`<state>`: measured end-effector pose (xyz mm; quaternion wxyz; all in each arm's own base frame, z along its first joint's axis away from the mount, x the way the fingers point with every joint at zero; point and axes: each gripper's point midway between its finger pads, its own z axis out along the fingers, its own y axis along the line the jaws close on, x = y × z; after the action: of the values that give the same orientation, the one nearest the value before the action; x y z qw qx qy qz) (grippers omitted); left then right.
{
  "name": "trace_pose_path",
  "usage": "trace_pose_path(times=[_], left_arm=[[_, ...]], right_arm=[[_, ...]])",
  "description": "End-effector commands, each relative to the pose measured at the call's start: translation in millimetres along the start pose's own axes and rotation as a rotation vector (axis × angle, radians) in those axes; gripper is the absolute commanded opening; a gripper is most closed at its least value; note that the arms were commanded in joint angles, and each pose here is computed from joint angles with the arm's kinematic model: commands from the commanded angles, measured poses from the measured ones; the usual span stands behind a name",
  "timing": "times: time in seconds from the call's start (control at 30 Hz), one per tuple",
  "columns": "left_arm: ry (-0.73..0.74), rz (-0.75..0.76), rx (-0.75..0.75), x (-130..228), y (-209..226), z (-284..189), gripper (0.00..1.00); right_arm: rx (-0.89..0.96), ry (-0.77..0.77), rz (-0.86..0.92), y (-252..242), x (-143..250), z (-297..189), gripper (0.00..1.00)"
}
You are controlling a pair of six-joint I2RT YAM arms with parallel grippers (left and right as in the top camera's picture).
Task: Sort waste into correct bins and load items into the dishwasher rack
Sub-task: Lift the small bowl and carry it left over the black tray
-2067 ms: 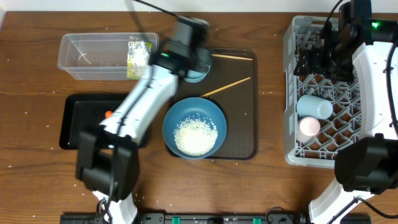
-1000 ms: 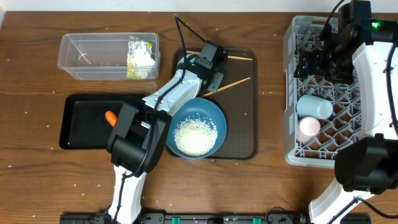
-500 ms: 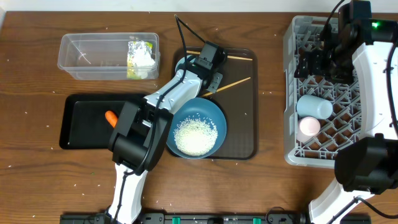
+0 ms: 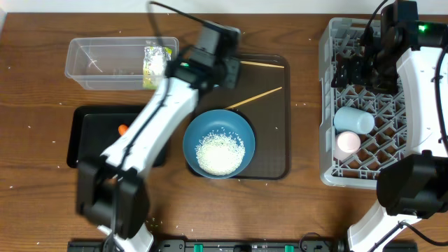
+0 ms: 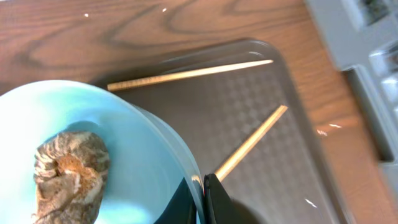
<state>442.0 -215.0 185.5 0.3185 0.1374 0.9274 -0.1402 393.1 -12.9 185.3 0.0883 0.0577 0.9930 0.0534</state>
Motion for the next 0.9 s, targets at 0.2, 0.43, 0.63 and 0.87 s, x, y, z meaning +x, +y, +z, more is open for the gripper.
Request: trace_pose_path(times=[0.2,0.43,0.63,0.87], left_arm=[[0.167,-0.262,0.097,34,40,-45,0.06],[0.290,-0.428,0.200,65,60,-61,0.06],[0.320,-0.509,0.268,84,72,-68,0.06],[0.281,-0.623,0.340,108,89,-81,0.06]], right_arm=[[0.008,-0.032,-0.002,-1,-3,-10,0.92],[0.008,-0.033,-0.002,-1,-4,-10,0.92],[0.008,-0.034,-0.002,-1,-4,-10,0.92],[0.008,-0.034,-0.002,-1,-4,-10,0.92]])
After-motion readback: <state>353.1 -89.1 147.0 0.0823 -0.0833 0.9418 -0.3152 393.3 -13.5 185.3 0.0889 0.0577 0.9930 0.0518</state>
